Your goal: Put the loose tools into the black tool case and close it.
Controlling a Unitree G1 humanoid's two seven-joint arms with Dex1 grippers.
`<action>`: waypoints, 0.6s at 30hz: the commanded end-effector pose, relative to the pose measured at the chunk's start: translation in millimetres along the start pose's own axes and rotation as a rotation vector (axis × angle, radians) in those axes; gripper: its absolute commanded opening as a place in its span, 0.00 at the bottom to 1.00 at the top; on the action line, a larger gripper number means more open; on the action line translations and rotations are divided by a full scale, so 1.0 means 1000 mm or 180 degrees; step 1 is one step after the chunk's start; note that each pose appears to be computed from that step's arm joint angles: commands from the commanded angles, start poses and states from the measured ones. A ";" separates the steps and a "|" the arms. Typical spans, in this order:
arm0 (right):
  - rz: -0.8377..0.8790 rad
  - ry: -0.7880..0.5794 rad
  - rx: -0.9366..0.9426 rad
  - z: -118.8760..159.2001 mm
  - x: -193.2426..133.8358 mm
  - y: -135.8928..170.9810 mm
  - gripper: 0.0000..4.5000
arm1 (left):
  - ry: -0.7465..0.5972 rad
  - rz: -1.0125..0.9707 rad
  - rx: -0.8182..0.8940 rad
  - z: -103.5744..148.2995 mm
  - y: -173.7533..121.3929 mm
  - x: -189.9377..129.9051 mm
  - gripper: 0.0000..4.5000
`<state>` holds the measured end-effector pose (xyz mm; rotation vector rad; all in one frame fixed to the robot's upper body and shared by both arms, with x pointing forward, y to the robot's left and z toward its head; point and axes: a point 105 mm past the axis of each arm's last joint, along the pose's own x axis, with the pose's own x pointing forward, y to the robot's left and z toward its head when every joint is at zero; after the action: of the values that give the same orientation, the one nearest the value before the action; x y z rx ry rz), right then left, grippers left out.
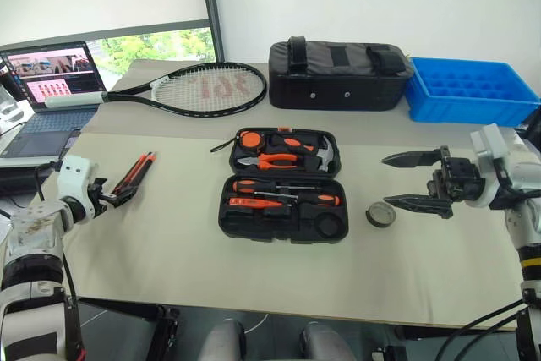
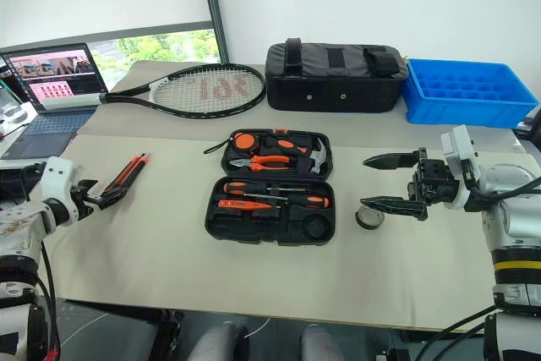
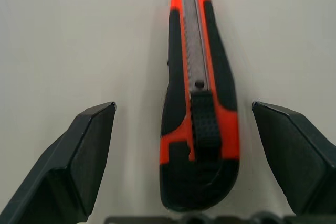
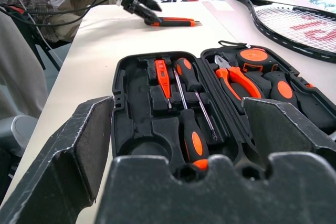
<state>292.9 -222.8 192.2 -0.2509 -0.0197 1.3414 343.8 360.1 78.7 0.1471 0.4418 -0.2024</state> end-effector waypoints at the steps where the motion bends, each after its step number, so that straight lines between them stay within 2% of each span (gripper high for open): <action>1: 0.0114 -0.0051 -0.0206 0.014 -0.004 0.004 1.00 | 0.0170 -0.0178 0.0004 -0.006 -0.007 0.004 0.99; 11: 0.0084 -0.0032 -0.0224 0.015 -0.007 0.002 1.00 | 0.0206 -0.0184 -0.0015 -0.011 -0.007 0.008 0.99; 14: 0.0072 -0.0026 -0.0221 0.015 -0.008 0.002 1.00 | 0.0009 -0.0246 0.0052 -0.003 -0.009 0.008 0.83; 18: 0.0076 -0.0031 -0.0222 0.015 -0.008 0.001 1.00 | -0.0054 -0.0277 -0.0022 -0.002 -0.009 0.006 0.52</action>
<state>293.0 -224.1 192.1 -0.2495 -0.0186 1.3365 348.6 348.1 73.8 0.1280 0.4339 -0.2925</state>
